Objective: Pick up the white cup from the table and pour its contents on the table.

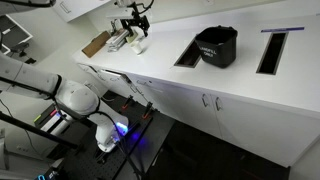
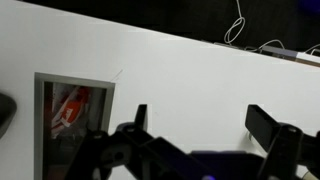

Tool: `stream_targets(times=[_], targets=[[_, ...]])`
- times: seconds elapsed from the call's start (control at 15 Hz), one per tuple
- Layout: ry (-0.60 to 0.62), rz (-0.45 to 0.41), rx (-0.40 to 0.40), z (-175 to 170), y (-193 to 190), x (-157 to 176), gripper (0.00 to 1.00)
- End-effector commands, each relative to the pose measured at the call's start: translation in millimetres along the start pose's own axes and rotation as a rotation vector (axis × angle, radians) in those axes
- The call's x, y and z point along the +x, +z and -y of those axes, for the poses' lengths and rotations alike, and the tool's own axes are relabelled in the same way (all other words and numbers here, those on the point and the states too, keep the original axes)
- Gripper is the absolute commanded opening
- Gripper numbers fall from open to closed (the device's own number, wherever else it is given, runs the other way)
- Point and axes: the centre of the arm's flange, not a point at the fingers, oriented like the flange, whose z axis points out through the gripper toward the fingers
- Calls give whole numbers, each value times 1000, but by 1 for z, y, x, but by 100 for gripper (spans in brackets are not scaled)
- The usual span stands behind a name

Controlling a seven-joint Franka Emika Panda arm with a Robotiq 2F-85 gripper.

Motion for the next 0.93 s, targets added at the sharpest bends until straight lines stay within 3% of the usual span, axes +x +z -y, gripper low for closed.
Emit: stream_targets(times=[0.0,0.2,0.53,0.87], targets=[[56,-67,-21,39,31,37,100],[114,-107,-10,78,61,71,100],[118,-118,-8,158,107,119,100],[146,-101,-34,215,150,161,100]])
